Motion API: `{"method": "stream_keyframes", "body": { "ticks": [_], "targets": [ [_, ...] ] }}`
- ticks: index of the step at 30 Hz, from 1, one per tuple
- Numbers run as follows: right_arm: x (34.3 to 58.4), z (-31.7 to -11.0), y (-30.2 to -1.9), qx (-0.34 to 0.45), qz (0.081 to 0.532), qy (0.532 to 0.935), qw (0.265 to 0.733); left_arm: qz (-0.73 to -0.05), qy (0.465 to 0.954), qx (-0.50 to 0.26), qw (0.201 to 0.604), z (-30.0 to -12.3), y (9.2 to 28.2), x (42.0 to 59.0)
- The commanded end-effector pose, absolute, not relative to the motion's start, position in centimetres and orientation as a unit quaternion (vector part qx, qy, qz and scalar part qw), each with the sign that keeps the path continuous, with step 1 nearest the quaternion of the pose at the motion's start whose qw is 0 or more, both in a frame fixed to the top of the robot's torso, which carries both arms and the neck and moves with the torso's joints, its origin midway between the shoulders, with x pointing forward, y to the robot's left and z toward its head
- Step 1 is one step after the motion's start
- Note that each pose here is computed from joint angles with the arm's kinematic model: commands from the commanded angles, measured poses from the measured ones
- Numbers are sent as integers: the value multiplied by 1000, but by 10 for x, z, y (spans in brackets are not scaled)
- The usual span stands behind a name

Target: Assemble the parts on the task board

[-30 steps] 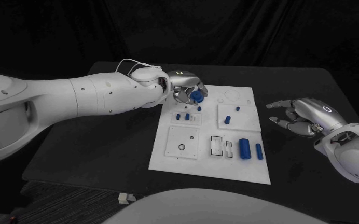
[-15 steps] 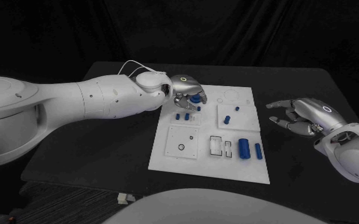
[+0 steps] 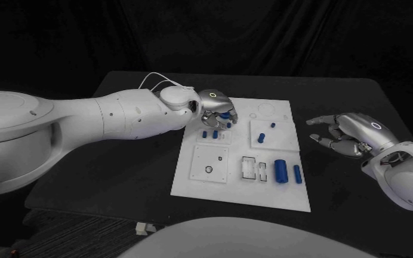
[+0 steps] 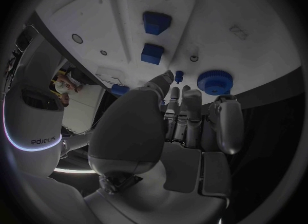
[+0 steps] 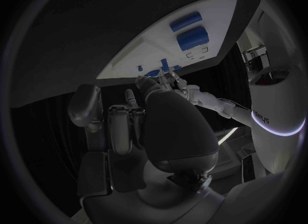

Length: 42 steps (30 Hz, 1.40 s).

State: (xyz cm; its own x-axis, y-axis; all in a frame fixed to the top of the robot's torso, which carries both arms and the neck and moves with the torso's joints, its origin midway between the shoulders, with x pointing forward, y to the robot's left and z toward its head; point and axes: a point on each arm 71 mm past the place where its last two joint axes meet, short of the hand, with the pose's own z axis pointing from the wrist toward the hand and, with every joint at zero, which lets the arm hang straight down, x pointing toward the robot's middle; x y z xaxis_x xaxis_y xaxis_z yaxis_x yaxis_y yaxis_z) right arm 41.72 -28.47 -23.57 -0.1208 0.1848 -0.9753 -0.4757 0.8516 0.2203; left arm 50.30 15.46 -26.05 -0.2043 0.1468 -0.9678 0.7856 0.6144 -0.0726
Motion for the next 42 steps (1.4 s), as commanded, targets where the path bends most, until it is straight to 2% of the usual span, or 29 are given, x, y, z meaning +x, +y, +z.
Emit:
{"method": "stream_keyframes", "body": {
  "ticks": [1,13,42],
  "targets": [
    [417,-236,-284,-104,252,703,657,-292,713,326,548,-262,152,505],
    [416,-236,-285,-103,251,704,657,-294,709,326,552,-268,146,506],
    [417,-236,-285,-103,249,706,655,-293,716,325,544,-275,147,506]
  ]
}}
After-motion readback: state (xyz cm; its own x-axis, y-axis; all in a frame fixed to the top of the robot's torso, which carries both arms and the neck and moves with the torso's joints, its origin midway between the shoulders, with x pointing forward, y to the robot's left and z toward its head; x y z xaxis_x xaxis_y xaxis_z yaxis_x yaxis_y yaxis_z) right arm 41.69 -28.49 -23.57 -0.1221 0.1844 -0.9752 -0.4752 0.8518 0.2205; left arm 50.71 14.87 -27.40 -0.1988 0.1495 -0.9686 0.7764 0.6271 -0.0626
